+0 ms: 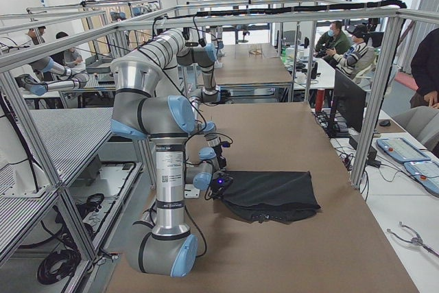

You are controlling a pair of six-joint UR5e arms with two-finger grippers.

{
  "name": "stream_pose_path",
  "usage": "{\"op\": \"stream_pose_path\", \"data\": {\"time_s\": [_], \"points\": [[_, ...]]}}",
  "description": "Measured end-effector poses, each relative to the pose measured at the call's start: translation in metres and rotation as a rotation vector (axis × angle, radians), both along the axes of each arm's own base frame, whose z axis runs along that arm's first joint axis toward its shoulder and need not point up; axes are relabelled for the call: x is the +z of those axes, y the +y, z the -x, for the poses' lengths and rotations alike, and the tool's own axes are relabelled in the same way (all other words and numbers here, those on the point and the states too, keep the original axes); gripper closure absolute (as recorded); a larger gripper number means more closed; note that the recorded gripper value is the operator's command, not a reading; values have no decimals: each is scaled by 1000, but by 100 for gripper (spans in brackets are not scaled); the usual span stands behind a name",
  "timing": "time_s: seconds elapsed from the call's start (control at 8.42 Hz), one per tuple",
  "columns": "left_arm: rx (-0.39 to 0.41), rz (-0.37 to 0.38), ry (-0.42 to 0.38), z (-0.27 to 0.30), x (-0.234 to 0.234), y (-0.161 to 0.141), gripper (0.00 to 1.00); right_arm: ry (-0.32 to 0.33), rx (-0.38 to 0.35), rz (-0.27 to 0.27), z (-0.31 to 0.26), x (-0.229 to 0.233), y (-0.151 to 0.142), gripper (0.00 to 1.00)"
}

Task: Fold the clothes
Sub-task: 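Release the far corner and move the left gripper to the near corner, then grasp the shirt's near edge with both grippers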

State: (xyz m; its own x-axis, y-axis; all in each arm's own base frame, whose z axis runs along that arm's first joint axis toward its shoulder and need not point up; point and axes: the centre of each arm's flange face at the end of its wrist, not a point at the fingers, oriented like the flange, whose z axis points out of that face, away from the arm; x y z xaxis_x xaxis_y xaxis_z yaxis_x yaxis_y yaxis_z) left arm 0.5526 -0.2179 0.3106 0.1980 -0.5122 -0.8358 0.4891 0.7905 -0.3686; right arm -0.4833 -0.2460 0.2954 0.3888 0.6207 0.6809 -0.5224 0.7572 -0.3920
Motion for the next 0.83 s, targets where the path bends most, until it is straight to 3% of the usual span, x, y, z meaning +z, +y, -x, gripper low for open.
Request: {"op": "stream_pose_path", "data": {"time_s": [0.12, 0.48, 0.71, 0.83], "points": [[5, 1, 1, 0, 0, 2, 100, 0, 0, 0, 0, 0, 0, 100], [56, 19, 41, 32, -12, 11, 100, -12, 4, -1, -6, -5, 0, 100], [69, 27, 94, 68, -32, 5, 100, -70, 9, -12, -26, -29, 1, 100], [68, 39, 116, 81, -43, -12, 86, -97, 11, -7, -37, -39, -3, 100]]}}
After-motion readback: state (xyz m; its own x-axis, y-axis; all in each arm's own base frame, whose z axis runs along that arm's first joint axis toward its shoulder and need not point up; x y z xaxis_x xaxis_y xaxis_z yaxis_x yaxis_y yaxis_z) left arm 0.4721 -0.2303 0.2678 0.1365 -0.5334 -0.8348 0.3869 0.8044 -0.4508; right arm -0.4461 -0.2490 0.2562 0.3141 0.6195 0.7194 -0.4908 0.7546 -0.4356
